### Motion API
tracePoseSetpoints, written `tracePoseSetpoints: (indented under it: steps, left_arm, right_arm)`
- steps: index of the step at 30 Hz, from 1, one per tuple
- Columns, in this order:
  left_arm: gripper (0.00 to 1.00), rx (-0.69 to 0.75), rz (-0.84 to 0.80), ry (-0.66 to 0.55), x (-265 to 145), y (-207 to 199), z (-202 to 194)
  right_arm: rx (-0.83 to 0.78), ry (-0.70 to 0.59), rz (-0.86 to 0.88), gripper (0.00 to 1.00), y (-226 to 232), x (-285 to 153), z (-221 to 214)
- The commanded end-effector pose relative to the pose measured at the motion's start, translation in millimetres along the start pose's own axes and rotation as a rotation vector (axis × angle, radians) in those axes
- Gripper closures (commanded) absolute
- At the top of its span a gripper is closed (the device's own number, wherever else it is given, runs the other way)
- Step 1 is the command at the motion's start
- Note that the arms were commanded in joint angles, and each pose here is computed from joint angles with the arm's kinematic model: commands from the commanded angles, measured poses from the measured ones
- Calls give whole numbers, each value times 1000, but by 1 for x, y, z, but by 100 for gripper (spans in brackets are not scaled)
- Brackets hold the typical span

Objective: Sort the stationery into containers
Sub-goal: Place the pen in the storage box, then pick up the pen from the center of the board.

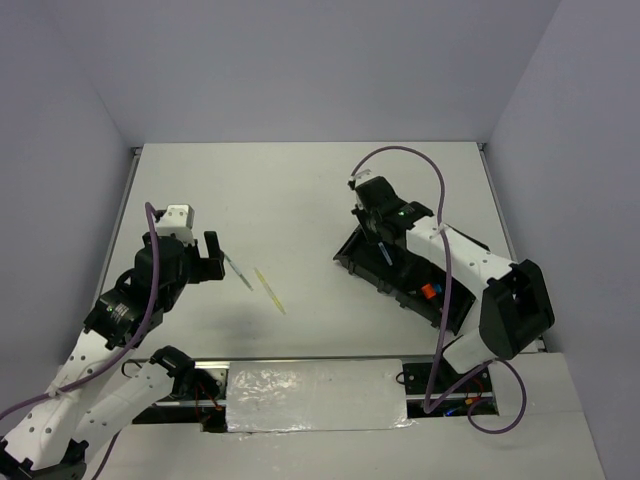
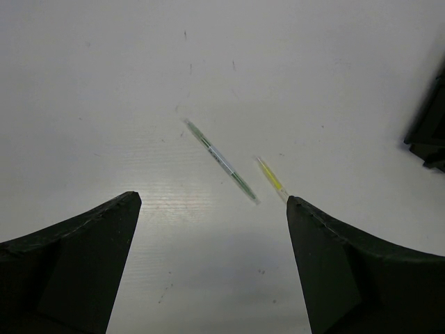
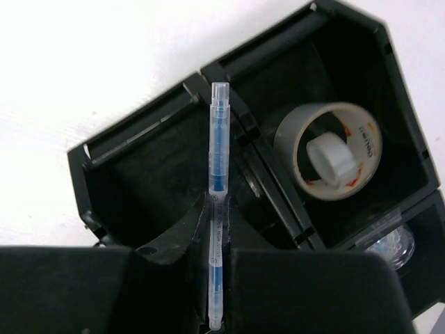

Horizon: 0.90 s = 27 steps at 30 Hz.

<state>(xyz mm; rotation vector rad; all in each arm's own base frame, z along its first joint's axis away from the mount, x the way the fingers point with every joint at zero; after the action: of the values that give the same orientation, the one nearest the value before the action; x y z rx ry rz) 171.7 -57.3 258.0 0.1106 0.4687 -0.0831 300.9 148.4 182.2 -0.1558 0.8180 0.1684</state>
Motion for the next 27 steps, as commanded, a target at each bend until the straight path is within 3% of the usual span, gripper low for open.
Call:
tracePoseSetpoints:
  steps: [1, 7, 10, 14, 17, 19, 20, 27]
  left_arm:
    - [1, 1, -16, -40, 2, -2, 7]
    - [1, 1, -10, -37, 2, -2, 7]
    - [1, 0, -7, -39, 2, -1, 7]
    - [1, -4, 4, -33, 2, 0, 7]
    - [1, -9, 62, -14, 3, 6, 4]
    - [1, -30, 135, -8, 1, 14, 6]
    - [1, -45, 161, -2, -1, 16, 5]
    - [1, -106, 247, -59, -15, 32, 6]
  right_arm:
    - [12, 27, -22, 89, -2, 0, -8]
    - [23, 23, -7, 52, -1, -5, -7]
    - [27, 14, 14, 45, 0, -12, -4]
    - [94, -28, 123, 44, 16, -29, 8]
    - [75, -84, 343, 37, 71, -49, 13]
    - [90, -104, 424, 19, 105, -54, 18]
    - [66, -92, 471, 17, 129, -59, 12]
    - [28, 25, 446, 20, 233, -20, -1]
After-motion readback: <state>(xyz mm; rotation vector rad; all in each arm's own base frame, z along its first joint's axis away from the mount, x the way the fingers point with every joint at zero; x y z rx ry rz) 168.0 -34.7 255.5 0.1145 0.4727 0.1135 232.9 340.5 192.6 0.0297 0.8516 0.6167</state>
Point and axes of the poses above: each gripper's point midway between its finger pads, its own x axis out along the fingers, its own y axis along the line the jaws close on, z = x × y, the point moved 6 cm from there along -x, back along the fingers, and after that the axes turned 12 degrees about x, right-handed, at the moved point
